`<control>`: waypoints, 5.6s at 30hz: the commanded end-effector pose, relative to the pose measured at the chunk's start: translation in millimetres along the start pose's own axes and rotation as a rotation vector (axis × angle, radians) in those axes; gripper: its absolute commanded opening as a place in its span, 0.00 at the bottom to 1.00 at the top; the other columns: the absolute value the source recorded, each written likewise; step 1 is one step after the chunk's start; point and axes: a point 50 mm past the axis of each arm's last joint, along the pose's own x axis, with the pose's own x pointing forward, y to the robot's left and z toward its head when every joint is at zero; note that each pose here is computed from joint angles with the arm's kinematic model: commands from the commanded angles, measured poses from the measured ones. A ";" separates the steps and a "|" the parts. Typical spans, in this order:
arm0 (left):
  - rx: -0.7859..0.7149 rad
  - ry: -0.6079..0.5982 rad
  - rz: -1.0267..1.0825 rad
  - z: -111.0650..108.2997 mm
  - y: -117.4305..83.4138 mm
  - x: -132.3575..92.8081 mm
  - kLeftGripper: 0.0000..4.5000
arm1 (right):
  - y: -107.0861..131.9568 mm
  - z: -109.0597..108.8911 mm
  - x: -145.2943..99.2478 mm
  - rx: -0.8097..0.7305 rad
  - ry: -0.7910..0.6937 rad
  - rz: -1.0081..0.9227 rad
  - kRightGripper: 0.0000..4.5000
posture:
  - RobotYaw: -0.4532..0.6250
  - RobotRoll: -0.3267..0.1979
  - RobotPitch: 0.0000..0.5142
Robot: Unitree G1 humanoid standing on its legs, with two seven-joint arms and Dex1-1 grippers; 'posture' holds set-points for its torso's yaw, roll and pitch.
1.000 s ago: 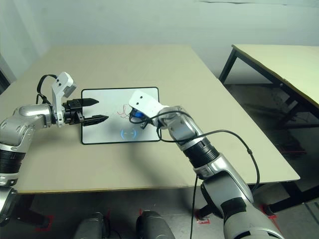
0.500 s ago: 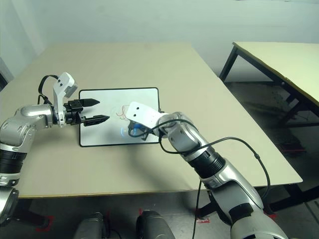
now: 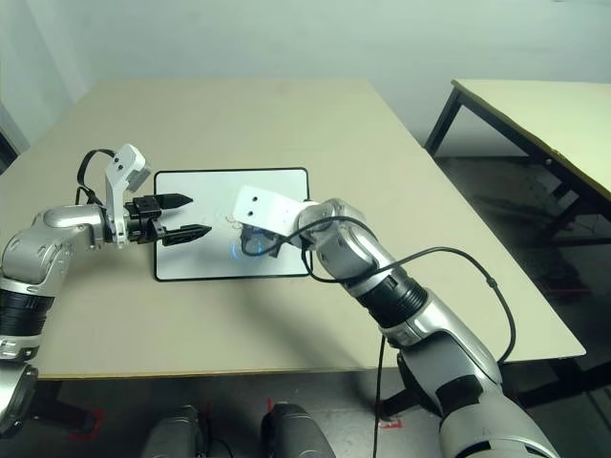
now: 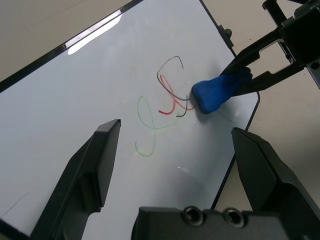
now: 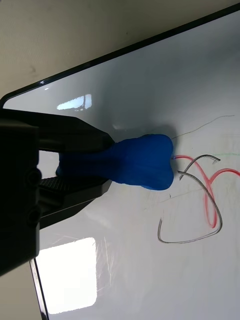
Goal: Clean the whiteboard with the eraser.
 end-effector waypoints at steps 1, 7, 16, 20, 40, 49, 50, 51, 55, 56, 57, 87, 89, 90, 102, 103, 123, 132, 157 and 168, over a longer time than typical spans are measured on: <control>0.006 0.004 -0.012 -0.2 -3.7 1.3 1.00 | -13.5 -5.1 6.7 -0.001 0.040 -0.044 0.14 | 0.33 0.62 0.07; 0.005 0.006 -0.015 -0.7 -4.8 0.9 1.00 | -47.8 7.5 8.1 -0.002 0.011 -0.150 0.14 | 0.33 0.62 0.07; 0.004 0.008 -0.025 -0.6 -7.0 2.0 1.00 | -16.1 -0.5 1.2 -0.029 0.027 -0.041 0.14 | 0.32 0.62 0.07; 0.006 0.008 -0.027 0.1 -5.8 3.2 1.00 | -2.5 -2.4 -5.9 -0.033 0.037 0.002 0.14 | 0.32 0.62 0.06; 0.009 0.009 -0.025 -3.0 -4.8 3.9 1.00 | -12.6 2.8 -8.4 -0.043 0.050 -0.013 0.13 | 0.32 0.62 0.02; 0.013 0.008 -0.021 -3.5 -2.9 3.9 1.00 | -32.9 12.1 -2.2 -0.024 0.033 -0.086 0.13 | 0.33 0.62 0.02; 0.013 0.008 -0.021 -3.6 -3.0 3.9 1.00 | -37.8 14.1 -1.4 -0.023 0.030 -0.101 0.13 | 0.33 0.62 0.02; 0.013 0.008 -0.021 -3.9 -3.1 3.8 1.00 | -42.6 16.0 -0.6 -0.021 0.025 -0.118 0.13 | 0.33 0.62 0.01; 0.013 0.006 -0.017 -3.8 -2.8 2.4 1.00 | -47.2 16.4 2.2 -0.021 0.024 -0.131 0.13 | 0.34 0.62 0.01; 0.014 0.006 -0.015 -3.8 -2.4 1.7 1.00 | -43.2 14.8 2.7 -0.022 0.027 -0.117 0.13 | 0.34 0.62 0.01; 0.014 0.006 -0.013 -3.8 -2.1 1.1 1.00 | -39.2 13.5 3.0 -0.024 0.030 -0.102 0.13 | 0.34 0.62 0.01; 0.019 0.008 0.012 -5.0 9.1 -2.7 1.00 | -17.2 -3.0 4.0 -0.043 0.092 -0.023 0.13 | 0.33 0.62 0.03; 0.020 0.006 0.010 -5.1 9.2 -2.2 1.00 | -15.3 -5.1 1.4 -0.046 0.101 -0.017 0.13 | 0.33 0.62 0.03; 0.020 0.005 0.009 -5.1 9.0 -1.7 1.00 | -16.8 -5.6 0.3 -0.044 0.104 -0.023 0.13 | 0.32 0.62 0.03; 0.022 -0.001 -0.003 -4.2 8.1 2.8 1.00 | -40.4 26.1 1.3 -0.050 0.021 -0.098 0.13 | 0.31 0.62 0.03; 0.022 -0.001 -0.001 -3.8 8.4 2.6 1.00 | -32.4 25.4 3.9 -0.065 0.022 -0.069 0.13 | 0.32 0.62 0.03; 0.017 0.009 0.018 -2.0 5.8 -5.2 1.00 | -47.7 34.7 18.8 -0.114 0.020 -0.119 0.13 | 0.35 0.62 0.06; 0.022 0.023 0.028 -0.8 5.4 -13.1 1.00 | 12.5 11.6 8.6 -0.188 0.064 0.095 0.13 | 0.35 0.62 0.08; 0.015 0.032 0.031 -2.3 5.2 -14.2 1.00 | -3.9 8.6 8.4 -0.163 0.084 0.025 0.13 | 0.35 0.62 0.08; 0.012 0.033 0.024 -3.4 4.8 -12.2 1.00 | -44.7 29.3 14.8 -0.103 0.044 -0.124 0.13 | 0.35 0.62 0.08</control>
